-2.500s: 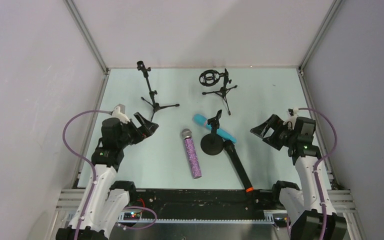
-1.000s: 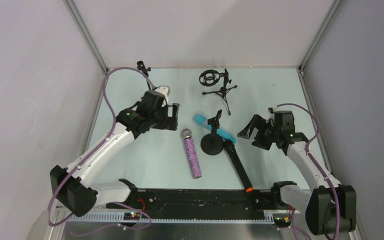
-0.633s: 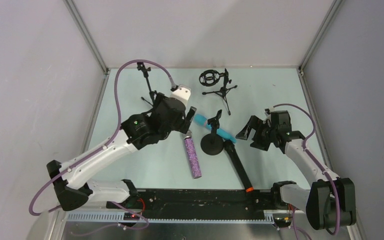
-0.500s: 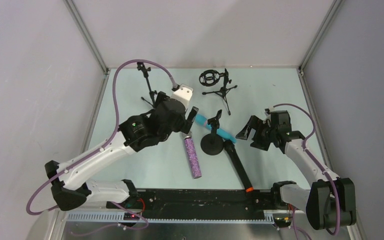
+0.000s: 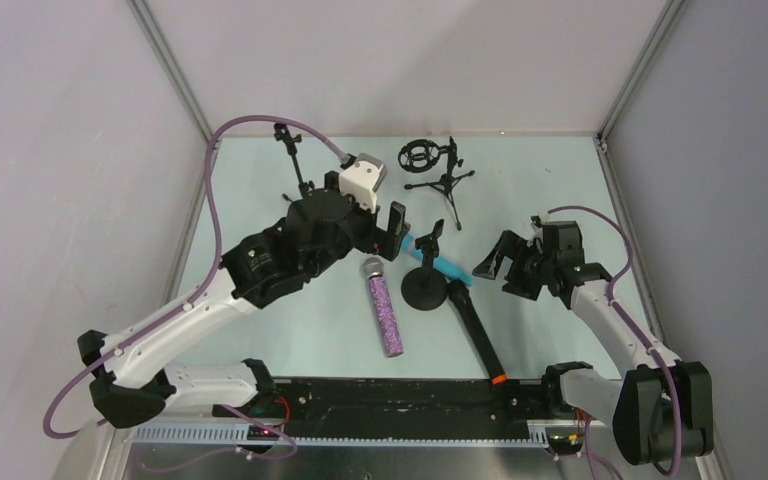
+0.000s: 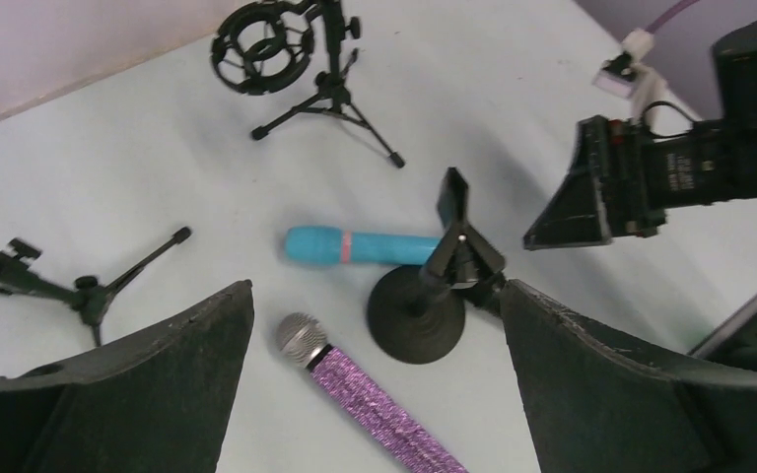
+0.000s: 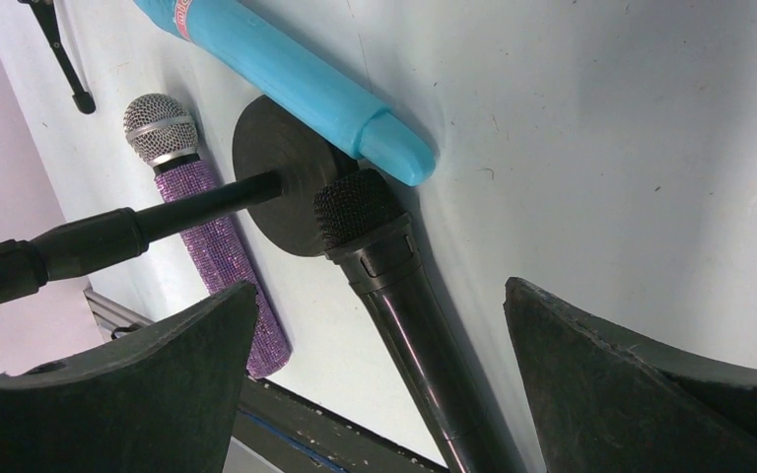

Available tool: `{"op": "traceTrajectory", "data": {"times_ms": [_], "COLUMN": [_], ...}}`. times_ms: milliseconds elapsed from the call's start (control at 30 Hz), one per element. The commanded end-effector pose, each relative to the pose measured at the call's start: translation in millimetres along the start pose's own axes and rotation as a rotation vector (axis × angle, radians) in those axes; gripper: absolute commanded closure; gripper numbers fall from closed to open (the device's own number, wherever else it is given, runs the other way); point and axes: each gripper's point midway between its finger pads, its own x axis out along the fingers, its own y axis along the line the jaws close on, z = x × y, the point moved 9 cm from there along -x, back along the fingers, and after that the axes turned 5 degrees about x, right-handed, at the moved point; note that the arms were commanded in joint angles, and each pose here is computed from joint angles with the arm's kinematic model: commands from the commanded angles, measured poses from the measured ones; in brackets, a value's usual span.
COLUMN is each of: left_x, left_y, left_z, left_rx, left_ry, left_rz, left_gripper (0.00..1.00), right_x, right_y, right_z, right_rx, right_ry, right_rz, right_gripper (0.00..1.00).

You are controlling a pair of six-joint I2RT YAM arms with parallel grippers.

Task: Attach the microphones to the stand

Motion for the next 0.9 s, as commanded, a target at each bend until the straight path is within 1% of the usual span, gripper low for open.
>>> {"op": "traceTrajectory", "data": {"times_ms": [0, 367, 633, 867], "left_x": [7.0, 49.9, 89.0, 109.6], "left_y": [-16.4, -44.8, -61.0, -67.5], "left_z": [13.7, -0.3, -22.5, -38.7], "left_rx": [-0.060, -0.089, -0.114, -0.111], "left_ry": [-0.082, 0.042, 0.160, 0.237], "left_rz": [-0.122, -0.209, -0.189, -0.156], "left_gripper": [0.02, 0.02, 0.02, 0.02], "right_x": [-6.4, -9.3, -10.3, -8.4], "right_y": [7.0, 3.2, -1.6, -6.0], "right_z": [6.0, 3.2, 0.1, -3.3], "right_rx": [-0.043, -0.047, -0.051, -0.044], "right_ry": [-0.039, -0.039, -0.034, -0.032], "right_rz": [0.011, -0.022, -0.052, -0.060], "right_gripper": [0.00, 0.00, 0.00, 0.00]}}
